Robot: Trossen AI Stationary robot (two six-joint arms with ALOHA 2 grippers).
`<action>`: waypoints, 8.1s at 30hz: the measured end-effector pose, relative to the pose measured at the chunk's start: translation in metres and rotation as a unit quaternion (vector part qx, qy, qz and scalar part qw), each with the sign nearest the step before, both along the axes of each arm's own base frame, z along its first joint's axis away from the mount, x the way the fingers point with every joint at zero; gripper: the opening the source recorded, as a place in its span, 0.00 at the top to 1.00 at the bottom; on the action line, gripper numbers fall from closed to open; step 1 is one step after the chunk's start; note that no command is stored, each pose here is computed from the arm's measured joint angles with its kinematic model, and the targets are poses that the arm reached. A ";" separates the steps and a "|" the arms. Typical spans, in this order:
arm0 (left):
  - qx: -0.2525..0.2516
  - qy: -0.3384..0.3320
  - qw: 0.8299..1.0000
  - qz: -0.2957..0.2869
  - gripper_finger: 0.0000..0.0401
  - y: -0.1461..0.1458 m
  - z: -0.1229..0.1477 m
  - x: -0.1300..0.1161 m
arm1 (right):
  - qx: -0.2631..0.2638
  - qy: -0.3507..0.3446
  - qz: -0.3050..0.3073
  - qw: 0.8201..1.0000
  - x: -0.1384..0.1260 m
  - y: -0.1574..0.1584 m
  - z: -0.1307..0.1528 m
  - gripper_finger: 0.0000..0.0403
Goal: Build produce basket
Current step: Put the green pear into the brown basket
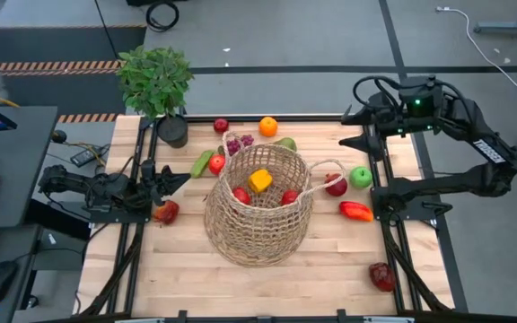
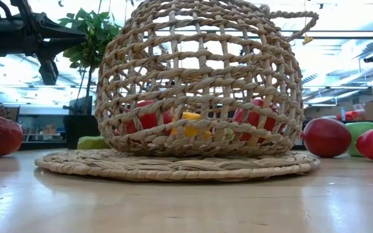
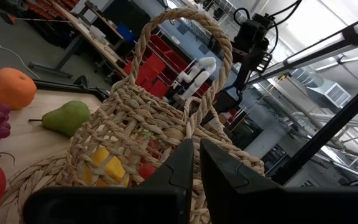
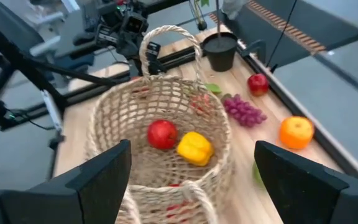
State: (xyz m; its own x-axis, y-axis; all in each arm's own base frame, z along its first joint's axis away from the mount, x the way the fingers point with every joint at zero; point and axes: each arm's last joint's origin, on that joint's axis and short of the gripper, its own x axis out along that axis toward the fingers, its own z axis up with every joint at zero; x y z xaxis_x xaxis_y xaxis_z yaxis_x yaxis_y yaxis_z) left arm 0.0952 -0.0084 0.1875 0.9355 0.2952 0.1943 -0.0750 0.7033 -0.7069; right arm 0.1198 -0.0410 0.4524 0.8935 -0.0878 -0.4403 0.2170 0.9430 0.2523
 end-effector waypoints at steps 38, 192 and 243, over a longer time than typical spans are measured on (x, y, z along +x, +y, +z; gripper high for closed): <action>0.000 0.000 1.000 0.000 0.91 0.000 0.000 0.000 | 0.076 0.206 -0.012 0.976 -0.029 0.011 -0.032 0.15; 0.000 0.000 1.000 0.000 0.92 0.000 0.000 0.000 | 0.015 -0.191 0.005 0.981 0.106 -0.155 -0.065 0.22; 0.000 0.000 1.000 0.000 0.91 0.000 0.000 0.000 | -0.019 -0.429 0.175 0.886 0.078 -0.123 0.043 0.22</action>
